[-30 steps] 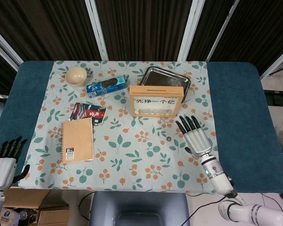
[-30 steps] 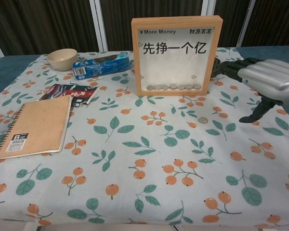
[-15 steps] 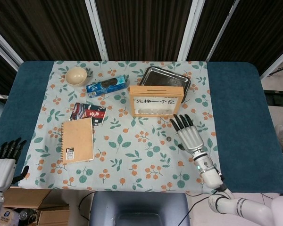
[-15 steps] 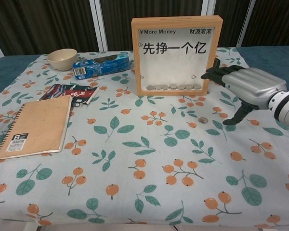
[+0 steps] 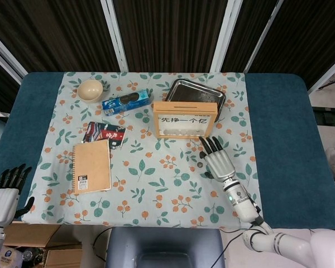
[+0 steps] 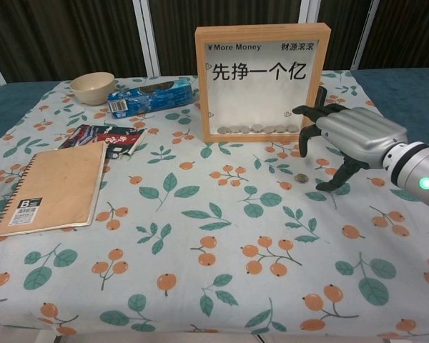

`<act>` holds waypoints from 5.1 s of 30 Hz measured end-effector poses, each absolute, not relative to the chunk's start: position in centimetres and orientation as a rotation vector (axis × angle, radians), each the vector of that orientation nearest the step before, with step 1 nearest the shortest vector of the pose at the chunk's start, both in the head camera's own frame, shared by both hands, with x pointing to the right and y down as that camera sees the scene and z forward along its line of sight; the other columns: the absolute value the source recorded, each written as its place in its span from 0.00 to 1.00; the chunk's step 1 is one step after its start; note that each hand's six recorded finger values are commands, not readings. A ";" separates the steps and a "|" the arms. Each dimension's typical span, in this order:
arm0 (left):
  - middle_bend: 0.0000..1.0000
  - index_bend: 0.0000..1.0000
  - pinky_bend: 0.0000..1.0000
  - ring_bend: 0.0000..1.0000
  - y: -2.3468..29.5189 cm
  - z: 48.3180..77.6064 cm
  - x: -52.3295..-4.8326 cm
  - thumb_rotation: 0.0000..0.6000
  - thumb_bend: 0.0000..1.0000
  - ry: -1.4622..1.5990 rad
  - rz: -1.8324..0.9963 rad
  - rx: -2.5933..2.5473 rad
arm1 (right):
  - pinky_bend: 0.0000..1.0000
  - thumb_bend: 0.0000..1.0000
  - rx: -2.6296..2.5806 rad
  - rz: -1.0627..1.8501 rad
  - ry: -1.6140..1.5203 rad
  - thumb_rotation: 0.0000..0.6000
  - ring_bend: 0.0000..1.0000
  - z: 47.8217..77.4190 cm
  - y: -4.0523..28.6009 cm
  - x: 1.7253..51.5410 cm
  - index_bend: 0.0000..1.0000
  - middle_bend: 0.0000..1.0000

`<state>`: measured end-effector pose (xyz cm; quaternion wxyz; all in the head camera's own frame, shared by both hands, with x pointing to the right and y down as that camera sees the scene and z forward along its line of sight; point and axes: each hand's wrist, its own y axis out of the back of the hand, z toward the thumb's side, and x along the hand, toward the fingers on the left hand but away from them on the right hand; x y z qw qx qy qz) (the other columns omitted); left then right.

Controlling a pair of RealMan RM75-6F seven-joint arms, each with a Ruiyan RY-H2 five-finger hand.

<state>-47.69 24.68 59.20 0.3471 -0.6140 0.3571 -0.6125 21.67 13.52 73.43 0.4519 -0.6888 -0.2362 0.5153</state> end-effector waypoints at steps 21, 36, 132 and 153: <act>0.00 0.00 0.00 0.00 24.6 59.6 -47.8 1.00 0.37 0.921 -1.598 -1.599 | 0.00 0.39 -1.697 1.255 -0.559 1.00 0.00 75.3 13.7 21.1 0.57 0.03; 0.00 0.00 0.00 0.00 24.6 59.5 -47.9 1.00 0.37 0.919 -1.602 -1.595 | 0.00 0.39 -1.703 1.269 -0.542 1.00 0.00 75.9 14.1 21.0 0.60 0.04; 0.00 0.00 0.00 0.00 24.6 60.4 -48.6 1.00 0.37 0.918 -1.632 -1.607 | 0.00 0.55 -1.708 1.248 -0.582 1.00 0.00 76.5 13.5 20.5 0.68 0.13; 0.00 0.00 0.00 0.00 24.8 60.0 -49.1 1.00 0.37 0.944 -1.622 -1.606 | 0.00 0.60 -1.719 1.210 -0.649 1.00 0.00 74.5 13.1 20.5 0.70 0.14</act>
